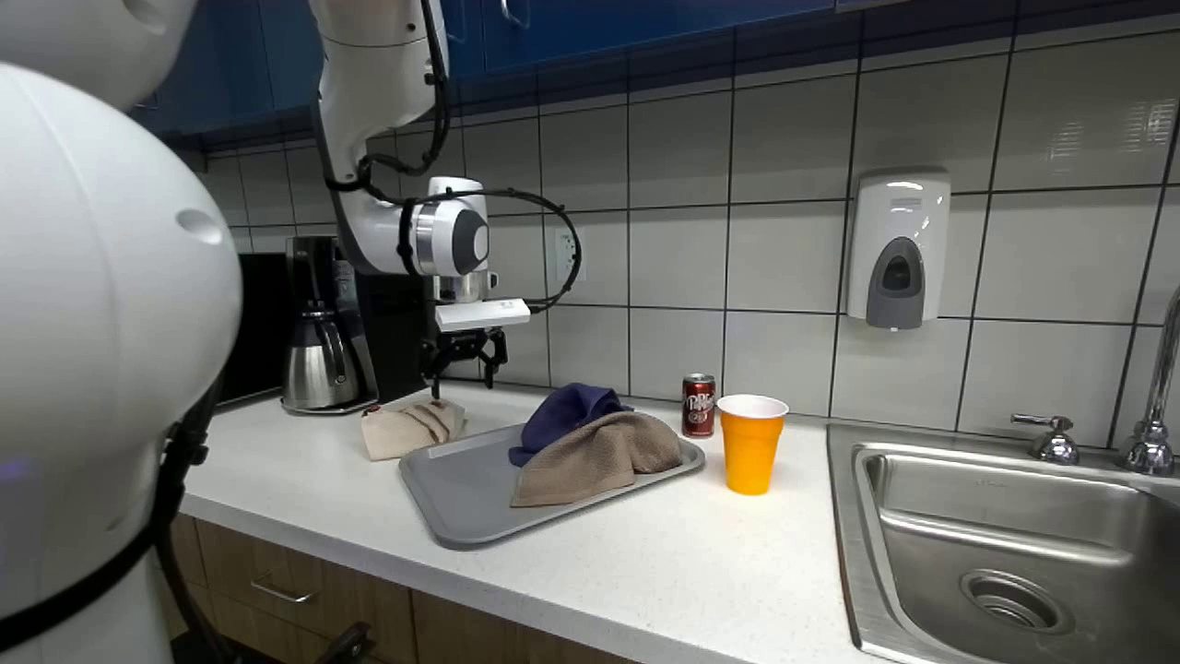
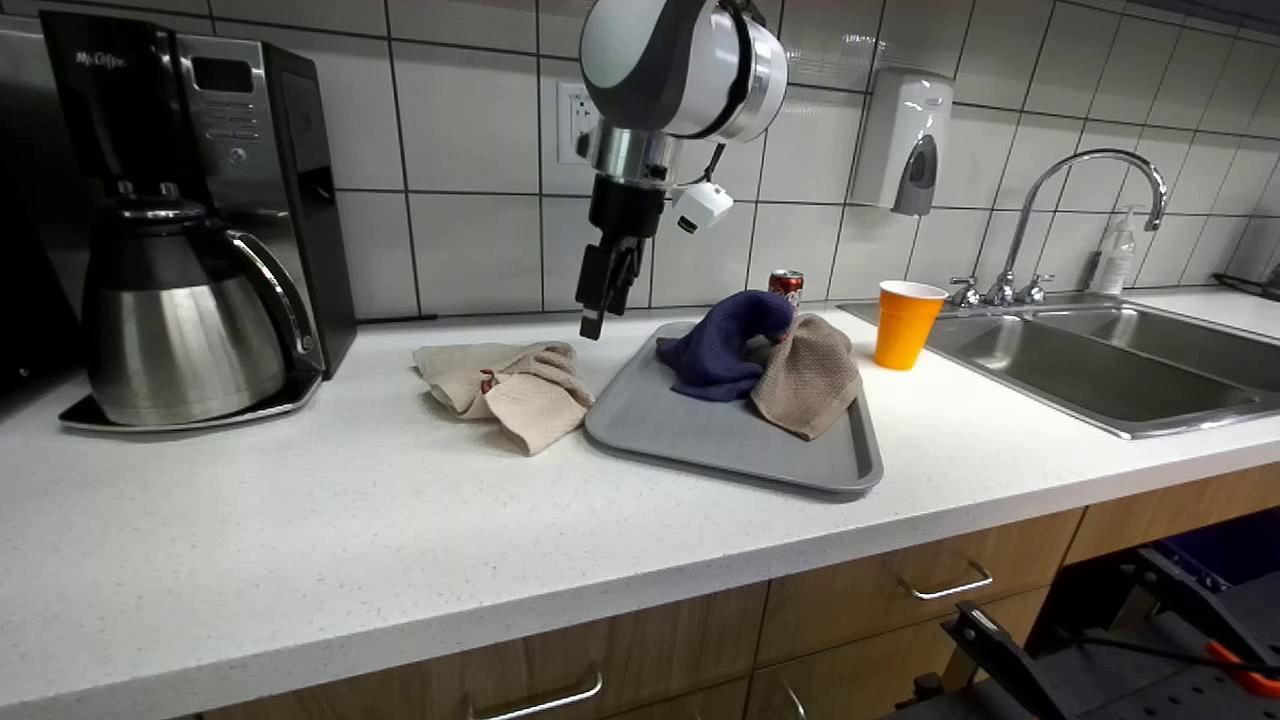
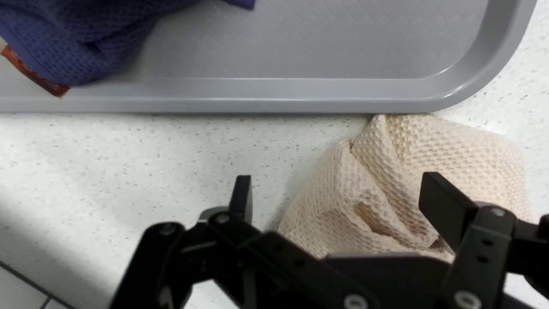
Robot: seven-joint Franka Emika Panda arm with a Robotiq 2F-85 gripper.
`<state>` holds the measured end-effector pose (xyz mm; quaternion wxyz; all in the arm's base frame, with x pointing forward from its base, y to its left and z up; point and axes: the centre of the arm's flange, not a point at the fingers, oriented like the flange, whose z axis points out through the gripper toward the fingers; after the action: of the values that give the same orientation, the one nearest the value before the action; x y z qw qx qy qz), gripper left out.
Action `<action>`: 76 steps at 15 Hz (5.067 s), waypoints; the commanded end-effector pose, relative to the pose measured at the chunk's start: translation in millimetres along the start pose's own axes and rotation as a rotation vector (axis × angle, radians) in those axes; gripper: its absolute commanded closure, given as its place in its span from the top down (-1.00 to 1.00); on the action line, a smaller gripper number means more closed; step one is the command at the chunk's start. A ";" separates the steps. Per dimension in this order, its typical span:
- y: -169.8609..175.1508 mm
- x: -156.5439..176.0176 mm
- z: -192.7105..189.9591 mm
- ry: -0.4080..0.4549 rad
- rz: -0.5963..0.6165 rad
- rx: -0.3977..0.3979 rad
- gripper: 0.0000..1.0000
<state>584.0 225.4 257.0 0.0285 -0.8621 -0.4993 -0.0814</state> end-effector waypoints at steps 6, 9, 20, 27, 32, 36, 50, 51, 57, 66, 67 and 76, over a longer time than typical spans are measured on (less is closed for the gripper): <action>-14.6 6.8 -7.4 -0.044 -0.252 0.115 1.00; -20.2 11.2 -5.6 -0.048 -0.298 0.145 1.00; -37.6 28.0 12.9 -0.067 -0.341 0.169 1.00; -36.2 30.0 15.1 -0.065 -0.340 0.171 1.00; -36.5 32.3 14.7 -0.078 -0.360 0.166 1.00; -37.9 47.5 20.1 -0.106 -0.457 0.158 1.00; -22.5 80.6 47.4 -0.101 -0.725 0.149 1.00; -23.8 83.7 50.6 -0.093 -0.741 0.157 1.00; -30.7 99.2 71.1 -0.082 -0.824 0.196 1.00; -48.2 117.4 74.0 -0.088 -0.851 0.214 0.31; -51.0 119.0 73.9 -0.088 -0.855 0.214 0.16; -60.3 126.6 71.0 -0.079 -0.871 0.213 -1.00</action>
<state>595.7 369.4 199.5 0.0551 -0.5731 -0.8176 -0.0025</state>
